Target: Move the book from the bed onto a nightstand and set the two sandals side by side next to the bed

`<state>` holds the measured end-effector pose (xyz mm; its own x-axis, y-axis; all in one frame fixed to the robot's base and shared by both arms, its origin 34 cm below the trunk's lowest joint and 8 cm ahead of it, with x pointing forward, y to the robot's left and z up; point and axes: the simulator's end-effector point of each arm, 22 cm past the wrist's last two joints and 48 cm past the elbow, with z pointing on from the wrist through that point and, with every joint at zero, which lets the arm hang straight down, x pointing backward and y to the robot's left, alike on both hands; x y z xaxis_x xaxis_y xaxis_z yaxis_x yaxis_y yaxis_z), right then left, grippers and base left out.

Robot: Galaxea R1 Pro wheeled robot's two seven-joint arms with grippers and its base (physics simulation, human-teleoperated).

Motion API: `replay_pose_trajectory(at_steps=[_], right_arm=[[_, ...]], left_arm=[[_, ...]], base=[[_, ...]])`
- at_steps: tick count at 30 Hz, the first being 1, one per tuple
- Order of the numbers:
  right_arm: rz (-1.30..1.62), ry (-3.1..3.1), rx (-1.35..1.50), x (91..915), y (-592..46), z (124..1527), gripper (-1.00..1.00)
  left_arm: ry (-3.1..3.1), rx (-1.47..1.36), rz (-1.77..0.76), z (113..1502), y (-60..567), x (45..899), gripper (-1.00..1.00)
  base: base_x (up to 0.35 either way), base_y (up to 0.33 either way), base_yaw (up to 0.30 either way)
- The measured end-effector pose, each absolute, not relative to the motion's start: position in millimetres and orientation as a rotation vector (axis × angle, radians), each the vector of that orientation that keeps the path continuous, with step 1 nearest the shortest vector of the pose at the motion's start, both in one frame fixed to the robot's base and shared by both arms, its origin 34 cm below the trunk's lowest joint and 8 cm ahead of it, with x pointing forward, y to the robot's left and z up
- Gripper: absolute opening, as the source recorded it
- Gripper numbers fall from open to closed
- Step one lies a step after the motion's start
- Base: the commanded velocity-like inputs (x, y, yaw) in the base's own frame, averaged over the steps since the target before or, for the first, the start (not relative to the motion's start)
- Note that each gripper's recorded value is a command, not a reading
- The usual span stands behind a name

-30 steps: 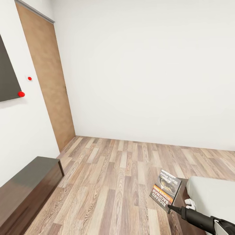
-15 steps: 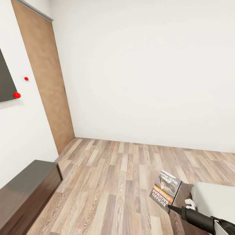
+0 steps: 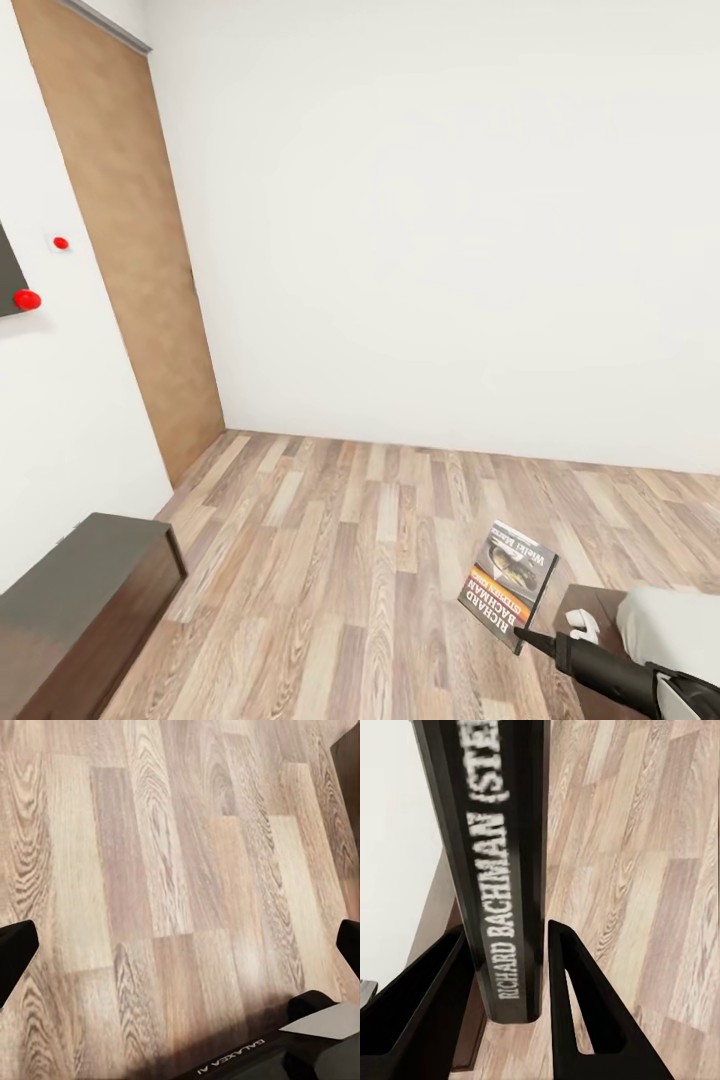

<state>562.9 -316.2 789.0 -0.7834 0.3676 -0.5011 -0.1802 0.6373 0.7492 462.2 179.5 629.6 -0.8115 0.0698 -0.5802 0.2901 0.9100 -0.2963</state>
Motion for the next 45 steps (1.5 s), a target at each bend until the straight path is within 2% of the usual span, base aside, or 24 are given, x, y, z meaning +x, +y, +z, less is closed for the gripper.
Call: replay_pose_trajectory(at_steps=[12,28,45], right_arm=[[1.108,2.217,0.144,562.8,-316.1,788.7,-1.00],[1.079,2.221,0.161,556.0,-323.1,780.1,-1.00],[1.075,2.221,0.165,556.1,-324.0,779.9,-1.00]], left_arm=[[2.487,0.257,-0.505,629.4,178.9,462.2,1.00],[2.488,0.256,-0.506,629.4,178.6,462.0,1.00],[2.487,0.257,-0.506,629.7,178.5,461.7,1.00]], base=[[0.010,0.006,-0.265],[0.010,0.000,-0.015],[0.313,0.000,0.000]])
